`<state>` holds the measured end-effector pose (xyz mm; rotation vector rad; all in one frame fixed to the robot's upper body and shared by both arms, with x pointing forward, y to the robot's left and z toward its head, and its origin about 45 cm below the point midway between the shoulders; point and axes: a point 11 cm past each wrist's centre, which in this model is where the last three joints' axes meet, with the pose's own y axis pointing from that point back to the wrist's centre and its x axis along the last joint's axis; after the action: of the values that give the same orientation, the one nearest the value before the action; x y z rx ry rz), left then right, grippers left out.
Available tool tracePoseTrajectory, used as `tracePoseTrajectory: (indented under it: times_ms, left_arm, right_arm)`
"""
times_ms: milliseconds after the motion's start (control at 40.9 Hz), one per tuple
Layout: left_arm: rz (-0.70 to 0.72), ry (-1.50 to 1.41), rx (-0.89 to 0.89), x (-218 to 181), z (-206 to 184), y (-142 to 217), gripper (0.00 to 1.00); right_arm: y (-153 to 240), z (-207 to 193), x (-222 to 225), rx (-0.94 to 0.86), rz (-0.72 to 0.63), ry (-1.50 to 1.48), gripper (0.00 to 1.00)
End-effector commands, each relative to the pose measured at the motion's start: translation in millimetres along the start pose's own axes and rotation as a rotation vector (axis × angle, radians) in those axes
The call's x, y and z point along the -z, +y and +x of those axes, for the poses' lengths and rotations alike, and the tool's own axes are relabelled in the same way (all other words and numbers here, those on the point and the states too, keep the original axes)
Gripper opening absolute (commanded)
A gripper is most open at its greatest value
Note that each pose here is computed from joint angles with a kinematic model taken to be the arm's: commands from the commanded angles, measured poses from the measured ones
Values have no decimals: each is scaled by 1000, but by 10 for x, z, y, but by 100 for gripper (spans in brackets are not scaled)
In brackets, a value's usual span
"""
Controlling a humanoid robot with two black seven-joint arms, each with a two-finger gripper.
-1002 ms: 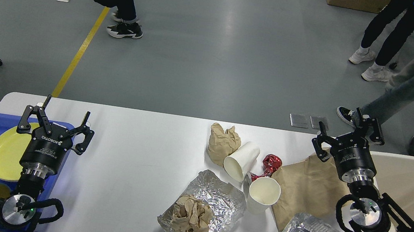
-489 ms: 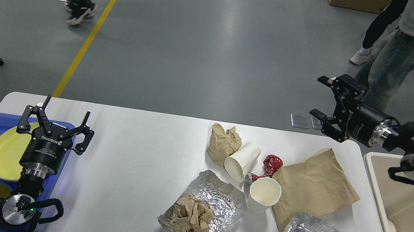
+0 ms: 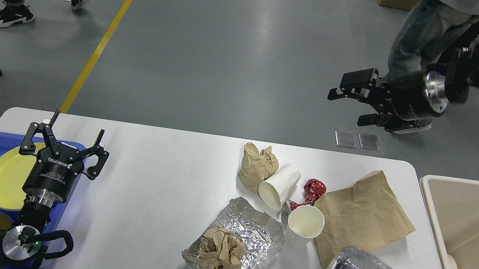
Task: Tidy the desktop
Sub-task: 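Move the right gripper down toward the brown paper bag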
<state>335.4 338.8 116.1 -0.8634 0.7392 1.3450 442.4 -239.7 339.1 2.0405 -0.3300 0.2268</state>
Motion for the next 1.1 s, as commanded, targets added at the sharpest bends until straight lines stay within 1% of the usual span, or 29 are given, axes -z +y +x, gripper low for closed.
tracePoseTrajectory:
  times_ms: [0,24,49,98,269,293,440,586,733,880,1002,1075]
  left_arm:
    - [0,0,-1,1,4,2,96]
    - [-2,0,0,-2,0,0,96]
    - [-2,0,0,-2,0,0,96]
    - [0,0,0,0,0,0,96]
    - [-1,0,-1,0,4,2,96]
    - [-1,0,-1,0,4,2,96]
    - [0,0,-1,1,4,2,96]
    - [2,0,0,1,0,0,96]
    - [2,0,0,1,0,0,96]
    - [2,0,0,1,0,0,96]
    - [2,0,0,1,0,0,96]
    - [2,0,0,1,0,0,96]
  right_arm:
    - [65,-171,371,127,-118,92,100]
    - [53,-222,419,150,-145,107,100]
    - [47,-308,497,179,-205,137,100]
    - [60,-371,533,187,-261,151,100]
    - [49,-594,717,221,-393,157,100]
    - [41,-684,782,238,-407,165,100]
    - [-4,-961,1037,284,-429,221,100]
    - [-57,-1065,1126,276,-374,182,100]
    - [-129,-1031,1002,234,-396,164,100]
    - [-77,-918,812,189,-407,113,100]
    - [45,-703,226,81,-501,11,100]
    - [34,-707,-147,65,-541,-52,100]
